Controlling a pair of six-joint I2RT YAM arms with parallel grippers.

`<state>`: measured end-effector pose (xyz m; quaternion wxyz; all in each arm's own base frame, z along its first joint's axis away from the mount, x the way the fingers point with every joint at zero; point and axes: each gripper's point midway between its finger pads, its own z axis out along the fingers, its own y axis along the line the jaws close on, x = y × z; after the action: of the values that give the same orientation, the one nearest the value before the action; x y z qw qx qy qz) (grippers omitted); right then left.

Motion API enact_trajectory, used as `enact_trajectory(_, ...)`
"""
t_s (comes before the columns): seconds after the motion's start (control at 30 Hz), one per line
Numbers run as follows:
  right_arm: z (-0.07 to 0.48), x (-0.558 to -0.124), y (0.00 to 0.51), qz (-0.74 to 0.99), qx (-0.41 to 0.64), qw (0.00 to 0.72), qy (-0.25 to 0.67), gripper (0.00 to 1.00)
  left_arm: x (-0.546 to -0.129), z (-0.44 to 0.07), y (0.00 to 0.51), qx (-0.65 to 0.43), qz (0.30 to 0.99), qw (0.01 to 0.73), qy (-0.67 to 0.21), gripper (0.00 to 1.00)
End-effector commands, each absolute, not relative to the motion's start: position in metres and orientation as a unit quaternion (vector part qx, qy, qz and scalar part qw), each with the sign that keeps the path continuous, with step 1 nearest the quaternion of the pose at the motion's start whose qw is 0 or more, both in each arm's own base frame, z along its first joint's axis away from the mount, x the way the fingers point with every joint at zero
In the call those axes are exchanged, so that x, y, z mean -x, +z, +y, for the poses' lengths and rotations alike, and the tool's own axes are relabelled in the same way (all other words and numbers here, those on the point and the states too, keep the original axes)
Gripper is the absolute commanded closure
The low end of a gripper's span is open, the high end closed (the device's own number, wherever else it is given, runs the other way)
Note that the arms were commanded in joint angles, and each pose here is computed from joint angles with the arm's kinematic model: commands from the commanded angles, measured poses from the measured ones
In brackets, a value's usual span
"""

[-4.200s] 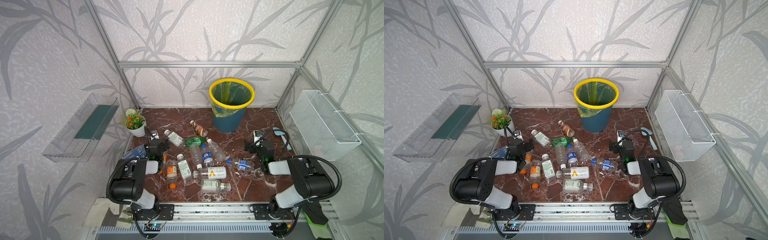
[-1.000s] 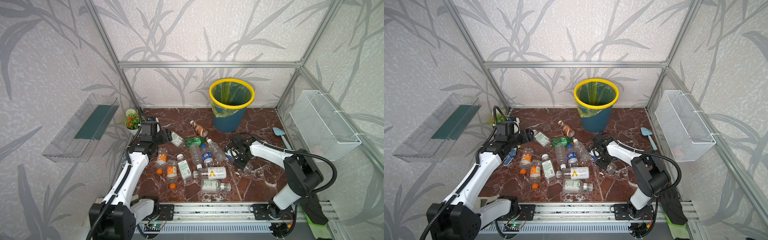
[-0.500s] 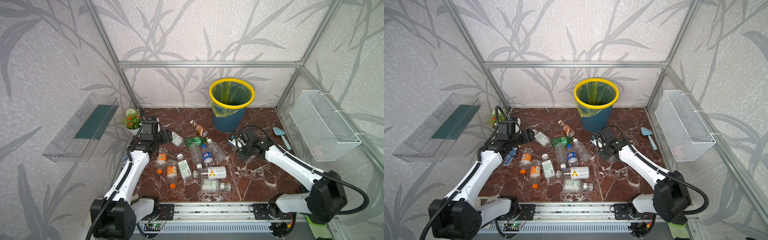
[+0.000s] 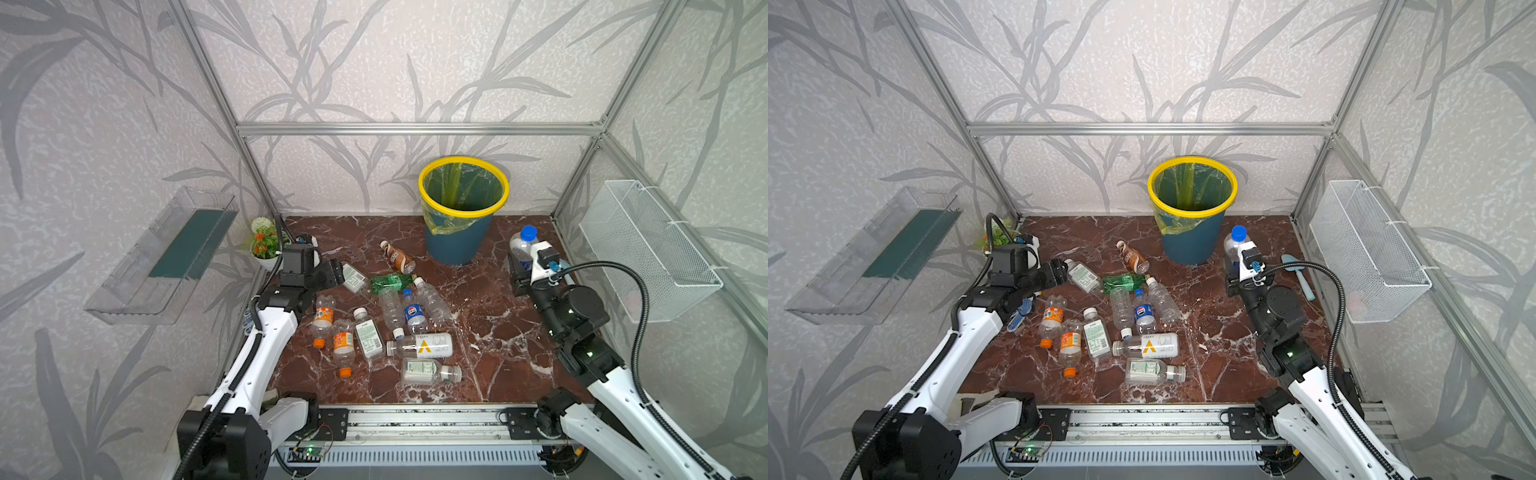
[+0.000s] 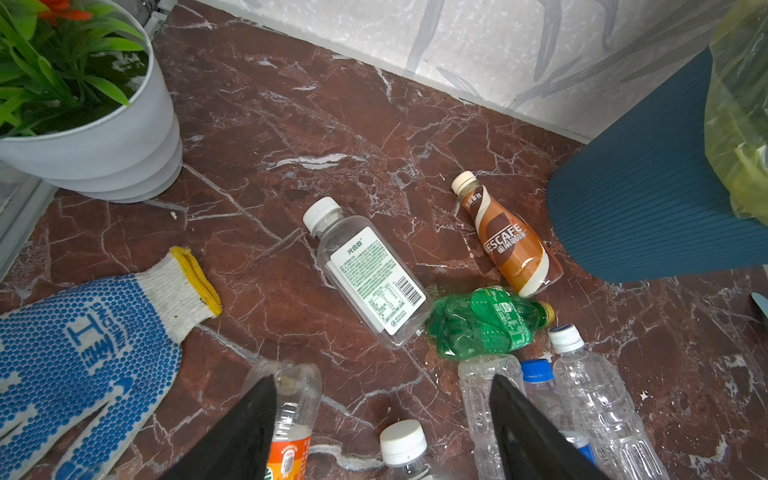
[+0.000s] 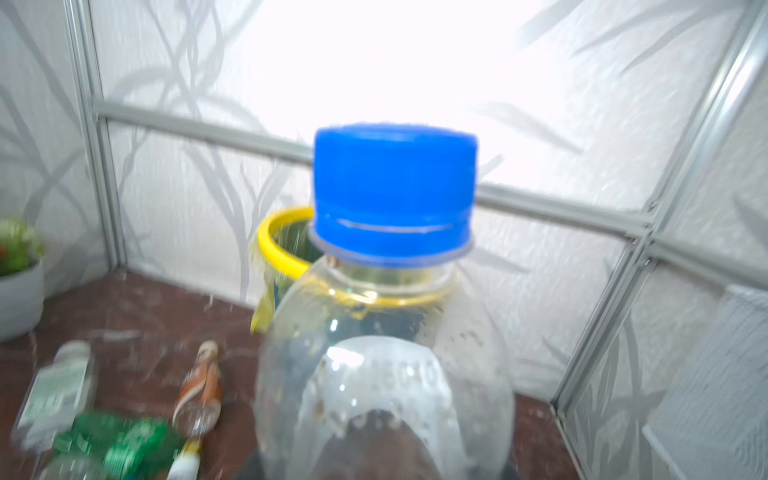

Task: Throw the plastic bottles in the bin
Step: 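Lift the blue-capped bottle with the right gripper and drop it into the bin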

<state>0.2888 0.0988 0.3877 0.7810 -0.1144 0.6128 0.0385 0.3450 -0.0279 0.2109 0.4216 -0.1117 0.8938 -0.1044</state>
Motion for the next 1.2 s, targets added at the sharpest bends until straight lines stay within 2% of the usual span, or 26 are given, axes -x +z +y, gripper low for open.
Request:
enact_trajectory(0.0,0.102,-0.274,0.473,0.494,0.09,0.861,0.077,0.53,-0.342,-0.024,0.218,0.108,0.888,0.438,-0.092,0.2)
enact_trajectory(0.07,0.117,-0.293,0.495,0.495,0.097,0.859,0.093,0.53,-0.34,-0.021,0.217,0.114,0.889,0.435,-0.085,0.2)
enact_trajectory(0.13,0.142,-0.332,0.505,0.532,0.121,0.832,0.105,0.54,-0.337,-0.017,0.213,0.133,0.891,0.426,-0.082,0.2)
enact_trajectory(0.23,0.19,-0.408,0.491,0.63,0.192,0.746,0.096,0.49,-0.329,-0.016,0.202,0.163,0.896,0.404,-0.089,0.19)
enact_trajectory(0.3,0.202,-0.458,0.465,0.698,0.2,0.681,0.098,0.37,-0.322,-0.017,0.191,0.179,0.901,0.384,-0.096,0.18)
enact_trajectory(0.33,0.2,-0.477,0.454,0.724,0.187,0.653,0.123,0.27,-0.317,-0.018,0.184,0.186,0.904,0.372,-0.098,0.18)
enact_trajectory(0.4,0.183,-0.495,0.449,0.736,0.146,0.645,0.146,0.11,-0.307,-0.016,0.172,0.202,0.91,0.349,-0.095,0.17)
enact_trajectory(0.43,0.174,-0.497,0.45,0.726,0.133,0.658,0.147,0.0,-0.301,-0.016,0.165,0.209,0.913,0.338,-0.095,0.17)
enact_trajectory(0.53,0.151,-0.484,0.467,0.702,0.108,0.691,0.134,0.01,-0.287,-0.011,0.147,0.235,0.915,0.317,-0.084,0.17)
enact_trajectory(0.63,0.138,-0.475,0.466,0.705,0.104,0.688,0.137,0.01,-0.283,-0.006,0.133,0.25,0.913,0.314,-0.072,0.16)
enact_trajectory(0.97,0.096,-0.426,0.415,0.713,0.062,0.683,0.149,0.0,-0.277,0.003,0.098,0.28,0.927,0.248,-0.029,0.15)
enact_trajectory(1.17,0.096,-0.406,0.357,0.751,0.066,0.639,0.153,0.0,-0.276,0.004,0.08,0.287,0.929,0.233,-0.024,0.16)
